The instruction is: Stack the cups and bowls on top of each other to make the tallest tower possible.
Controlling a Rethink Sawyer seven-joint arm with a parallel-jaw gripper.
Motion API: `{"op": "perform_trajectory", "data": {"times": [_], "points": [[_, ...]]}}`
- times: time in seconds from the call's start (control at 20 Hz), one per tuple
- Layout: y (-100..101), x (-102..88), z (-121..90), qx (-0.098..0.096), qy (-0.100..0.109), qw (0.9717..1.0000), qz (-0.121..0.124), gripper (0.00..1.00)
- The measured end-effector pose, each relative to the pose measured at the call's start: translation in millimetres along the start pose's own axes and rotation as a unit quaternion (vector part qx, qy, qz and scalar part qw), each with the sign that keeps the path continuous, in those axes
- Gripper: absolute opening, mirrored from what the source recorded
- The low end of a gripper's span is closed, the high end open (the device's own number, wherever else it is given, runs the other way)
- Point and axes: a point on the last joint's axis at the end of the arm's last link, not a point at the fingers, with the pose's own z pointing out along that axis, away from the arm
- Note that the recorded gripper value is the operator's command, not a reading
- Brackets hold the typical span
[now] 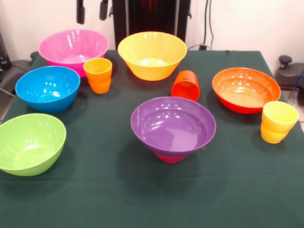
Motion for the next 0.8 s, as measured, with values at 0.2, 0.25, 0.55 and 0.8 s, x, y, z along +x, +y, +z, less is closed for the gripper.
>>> {"op": "perform_trajectory", "data": {"times": [0.2,0.25,0.55,0.8], "points": [[9.2,-11.5,-0.9,-0.005,-0.009,0.9998,-0.016,1.0],[10.7,-12.8,-0.4,-0.007,-0.01,0.9998,-0.018,1.0],[21.2,-17.6,17.5,-0.035,-0.016,0.999,-0.025,1.0],[27.6,-9.8,46.3,-0.069,-0.018,0.9972,-0.023,1.0]]}}
